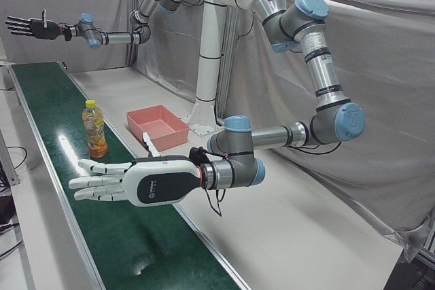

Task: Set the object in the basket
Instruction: 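Raise the left hand from rest toward the conveyor belt, then reach the open left hand toward the yellow-capped juice bottle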

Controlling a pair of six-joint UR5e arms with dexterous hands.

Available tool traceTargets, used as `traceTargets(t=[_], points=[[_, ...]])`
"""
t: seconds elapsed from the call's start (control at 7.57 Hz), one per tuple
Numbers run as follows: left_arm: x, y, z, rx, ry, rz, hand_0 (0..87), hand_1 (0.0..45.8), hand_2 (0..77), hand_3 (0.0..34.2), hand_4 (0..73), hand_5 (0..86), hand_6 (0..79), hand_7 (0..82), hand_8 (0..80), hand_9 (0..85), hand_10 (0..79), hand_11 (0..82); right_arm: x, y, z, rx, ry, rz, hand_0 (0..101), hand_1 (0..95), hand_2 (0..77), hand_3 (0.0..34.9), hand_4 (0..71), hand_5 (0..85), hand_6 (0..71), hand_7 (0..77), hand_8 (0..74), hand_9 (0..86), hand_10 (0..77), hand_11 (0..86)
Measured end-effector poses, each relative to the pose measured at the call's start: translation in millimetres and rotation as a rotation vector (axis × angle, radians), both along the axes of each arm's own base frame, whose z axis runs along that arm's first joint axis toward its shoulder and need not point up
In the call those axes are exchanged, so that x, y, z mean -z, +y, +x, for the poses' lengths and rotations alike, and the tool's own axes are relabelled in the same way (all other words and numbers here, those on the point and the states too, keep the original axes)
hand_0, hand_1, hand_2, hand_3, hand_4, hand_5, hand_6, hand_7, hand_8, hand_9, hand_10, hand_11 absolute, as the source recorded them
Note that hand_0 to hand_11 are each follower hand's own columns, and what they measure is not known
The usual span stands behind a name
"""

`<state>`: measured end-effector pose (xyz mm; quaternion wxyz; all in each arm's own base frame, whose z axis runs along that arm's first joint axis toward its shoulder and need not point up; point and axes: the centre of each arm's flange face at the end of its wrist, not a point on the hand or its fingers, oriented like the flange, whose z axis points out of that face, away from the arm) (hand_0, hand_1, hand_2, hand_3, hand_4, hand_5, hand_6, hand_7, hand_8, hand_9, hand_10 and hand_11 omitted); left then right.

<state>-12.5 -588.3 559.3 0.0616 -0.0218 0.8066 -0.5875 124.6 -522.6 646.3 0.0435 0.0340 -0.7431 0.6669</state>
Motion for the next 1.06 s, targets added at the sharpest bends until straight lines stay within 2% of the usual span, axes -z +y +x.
traceTargets(t=[0.26,0.4,0.53,0.66,0.79,0.92,1.06], points=[[13.4,-0.1,23.6,-0.038,-0.002,0.022,63.7,19.6,0.5,0.2,7.6,20.7,0.0,3.3,0.5,0.5,7.1,13.6,0.0,0.1,0.1,0.000,0.000,0.000,0,0.0,0.0,0.2,0.0,0.0,0.0,0.5,0.0,0.0,0.0,0.0],[28.1,3.1,42.0,-0.062,-0.017,0.038,68.0,22.4,0.5,0.2,7.6,20.7,0.0,2.7,0.5,0.5,7.1,13.6,0.0,0.1,0.2,0.000,0.000,0.000,0,0.0,0.0,0.2,0.0,0.0,0.0,0.5,0.0,0.0,0.0,0.0],[47.9,9.2,60.0,-0.081,-0.042,0.055,75.4,23.5,0.5,0.2,5.5,20.7,0.0,3.3,0.5,1.1,7.1,14.7,-0.1,0.1,0.2,0.000,0.000,-0.001,0,0.0,0.0,0.2,0.0,0.0,0.0,0.5,0.0,0.0,0.0,0.0],[62.1,13.3,76.1,-0.098,-0.056,0.066,78.3,24.0,0.5,0.3,5.5,20.7,0.0,3.3,0.5,0.5,7.1,14.7,-0.1,0.1,0.0,0.000,0.000,-0.001,0,0.0,0.5,0.2,0.0,0.0,0.0,0.5,0.0,0.0,0.0,0.0],[71.1,17.9,97.3,-0.105,-0.053,0.064,77.0,24.0,0.5,0.2,6.0,20.7,0.0,3.8,0.5,0.0,7.1,14.7,-0.1,0.0,-0.1,0.000,0.000,-0.001,0,0.0,0.5,0.2,0.0,0.0,0.0,0.5,0.0,0.0,0.0,0.0],[80.4,25.9,121.7,-0.099,-0.051,0.050,79.5,26.7,0.5,0.3,6.0,20.7,0.0,3.8,0.5,0.5,7.6,14.7,0.2,0.0,-0.2,0.000,0.000,0.000,0,0.0,0.0,0.2,0.0,0.0,0.0,0.5,0.0,0.0,0.0,0.0],[90.0,32.8,147.1,-0.095,-0.056,0.044,79.8,26.7,0.5,0.3,6.0,20.7,0.0,3.3,0.5,0.5,7.6,14.7,0.4,-0.1,-0.2,0.000,0.000,0.000,0,0.0,0.5,0.2,0.0,0.0,0.0,0.5,0.0,0.0,0.0,0.0]])
